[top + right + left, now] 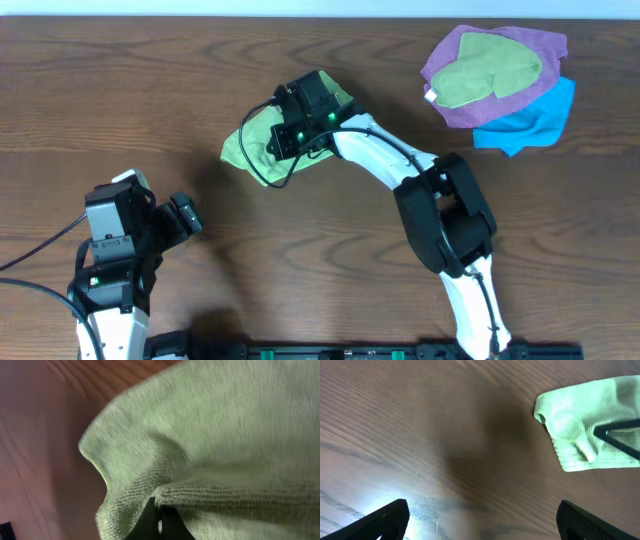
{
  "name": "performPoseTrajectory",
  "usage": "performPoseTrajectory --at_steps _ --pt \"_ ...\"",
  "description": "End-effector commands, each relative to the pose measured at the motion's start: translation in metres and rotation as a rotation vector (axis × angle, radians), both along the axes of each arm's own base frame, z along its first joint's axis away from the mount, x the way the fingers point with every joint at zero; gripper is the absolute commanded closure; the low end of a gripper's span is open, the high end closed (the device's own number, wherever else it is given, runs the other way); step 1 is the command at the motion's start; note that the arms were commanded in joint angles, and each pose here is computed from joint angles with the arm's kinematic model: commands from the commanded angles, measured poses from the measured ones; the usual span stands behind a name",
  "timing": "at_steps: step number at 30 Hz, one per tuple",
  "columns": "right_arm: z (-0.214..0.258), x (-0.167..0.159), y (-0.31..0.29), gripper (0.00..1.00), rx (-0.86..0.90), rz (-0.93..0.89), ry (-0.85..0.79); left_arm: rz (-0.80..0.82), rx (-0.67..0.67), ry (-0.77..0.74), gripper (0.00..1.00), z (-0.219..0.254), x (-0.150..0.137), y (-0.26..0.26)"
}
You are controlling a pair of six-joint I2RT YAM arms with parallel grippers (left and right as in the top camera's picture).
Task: Fold the cloth
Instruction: 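Drag the green towel across the table with the right gripper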
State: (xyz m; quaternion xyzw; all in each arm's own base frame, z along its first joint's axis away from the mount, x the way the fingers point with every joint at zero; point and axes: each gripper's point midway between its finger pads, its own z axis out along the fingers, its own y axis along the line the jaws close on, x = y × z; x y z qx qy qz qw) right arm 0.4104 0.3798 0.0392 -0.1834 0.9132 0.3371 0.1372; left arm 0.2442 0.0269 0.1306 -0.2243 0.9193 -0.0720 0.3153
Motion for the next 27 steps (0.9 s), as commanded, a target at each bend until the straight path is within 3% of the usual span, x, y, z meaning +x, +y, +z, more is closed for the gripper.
performPoseTrajectory --at_steps 1,8,19,27 --pt "0.018 0.013 0.015 0.99 0.046 0.029 -0.083 0.005 0.017 -0.026 0.05 0.011 0.004 0.004" --pt "0.056 0.055 0.025 0.99 0.089 -0.027 -0.3 0.004 0.014 -0.026 0.05 0.011 0.004 0.003" --pt "0.097 0.126 -0.013 0.99 -0.03 -0.165 -0.595 0.003 0.013 -0.024 0.05 0.011 0.004 0.003" --pt "0.112 0.156 -0.028 0.99 -0.061 -0.217 -0.76 -0.013 -0.005 -0.028 0.05 0.011 0.004 -0.001"
